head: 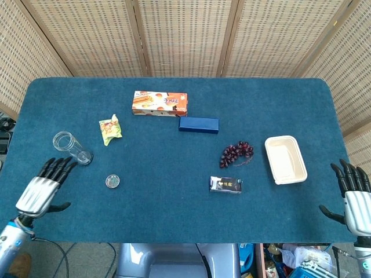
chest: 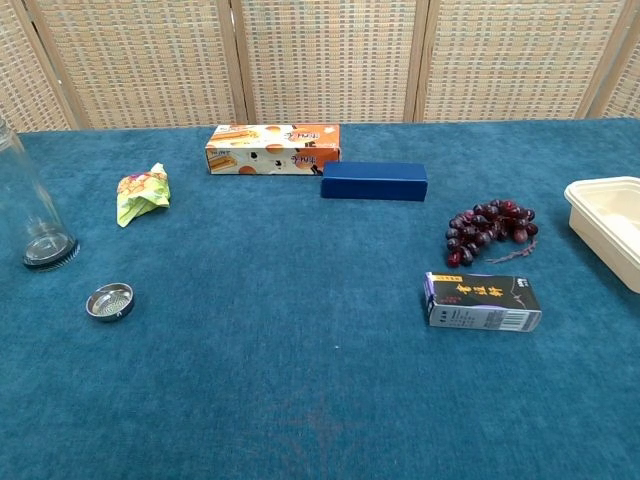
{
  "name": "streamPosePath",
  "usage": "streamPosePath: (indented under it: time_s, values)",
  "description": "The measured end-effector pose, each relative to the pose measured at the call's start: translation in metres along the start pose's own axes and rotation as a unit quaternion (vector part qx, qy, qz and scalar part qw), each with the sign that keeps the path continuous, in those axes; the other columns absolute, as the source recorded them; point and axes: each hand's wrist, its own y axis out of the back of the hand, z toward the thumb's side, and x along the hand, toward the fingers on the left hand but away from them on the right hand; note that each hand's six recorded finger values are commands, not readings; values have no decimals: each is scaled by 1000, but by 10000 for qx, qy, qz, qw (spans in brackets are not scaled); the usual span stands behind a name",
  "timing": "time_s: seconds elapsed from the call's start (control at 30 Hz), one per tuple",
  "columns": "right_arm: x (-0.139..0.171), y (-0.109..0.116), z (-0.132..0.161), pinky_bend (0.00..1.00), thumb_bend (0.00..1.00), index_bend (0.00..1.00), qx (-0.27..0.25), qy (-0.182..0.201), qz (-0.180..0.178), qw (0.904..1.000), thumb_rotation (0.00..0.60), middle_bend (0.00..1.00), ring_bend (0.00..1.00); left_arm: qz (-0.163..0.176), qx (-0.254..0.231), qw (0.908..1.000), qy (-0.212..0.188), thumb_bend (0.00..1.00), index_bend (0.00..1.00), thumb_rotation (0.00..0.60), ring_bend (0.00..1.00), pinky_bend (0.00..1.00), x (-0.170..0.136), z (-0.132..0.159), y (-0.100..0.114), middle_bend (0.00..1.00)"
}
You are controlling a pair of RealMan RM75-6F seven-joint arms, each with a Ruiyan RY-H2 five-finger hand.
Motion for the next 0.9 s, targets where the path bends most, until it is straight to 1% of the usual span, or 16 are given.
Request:
streamPosePath:
  time_s: [0.07, 0.17, 0.27, 0.4, 0.47, 0.57, 0.73, 0.8, 0.9]
  values:
    - [-1, -2, -1, 0, 0, 3, 17, -30, 26, 10000, 600, 0, 0, -218, -48, 9994, -255, 147, 40, 600, 0, 0, 22, 13, -9, 0]
    - [-2, -5, -3, 0, 0, 3, 45, -69, 64, 9999, 600, 0, 0, -395, -48, 9979, -504, 147, 156, 600, 0, 0, 53, 28, -21, 0]
    - [-4, -7, -5, 0, 0, 3, 70, -103, 93, 9999, 600, 0, 0, -449, -28, 9978, -487, 147, 266, 600, 0, 0, 74, 31, -29, 0]
    - [-5, -9, -6, 0, 0, 3, 97, -131, 129, 9998, 600, 0, 0, -563, -5, 9979, -331, 147, 371, 600, 0, 0, 92, 28, -35, 0]
    - [-6, -11, -7, 0, 0, 3, 113, -144, 144, 9997, 600, 0, 0, -679, 17, 9974, -227, 147, 401, 600, 0, 0, 100, 25, -39, 0]
    - [-6, -12, -7, 0, 0, 3, 126, -149, 153, 9997, 600, 0, 0, -766, 140, 9969, -137, 159, 414, 600, 0, 0, 108, 22, -45, 0]
    - [-6, -15, -7, 0, 0, 3, 154, -150, 200, 9996, 600, 0, 0, -806, 220, 9964, -130, 222, 434, 600, 0, 0, 114, 23, -52, 0]
    - [-6, -15, -6, 0, 0, 3, 161, -148, 215, 9995, 600, 0, 0, -820, 207, 9963, -140, 261, 457, 600, 0, 0, 116, 25, -54, 0]
    - [-6, -16, -6, 0, 0, 3, 156, -148, 216, 9995, 600, 0, 0, -856, 178, 9960, -165, 274, 471, 600, 0, 0, 119, 28, -58, 0]
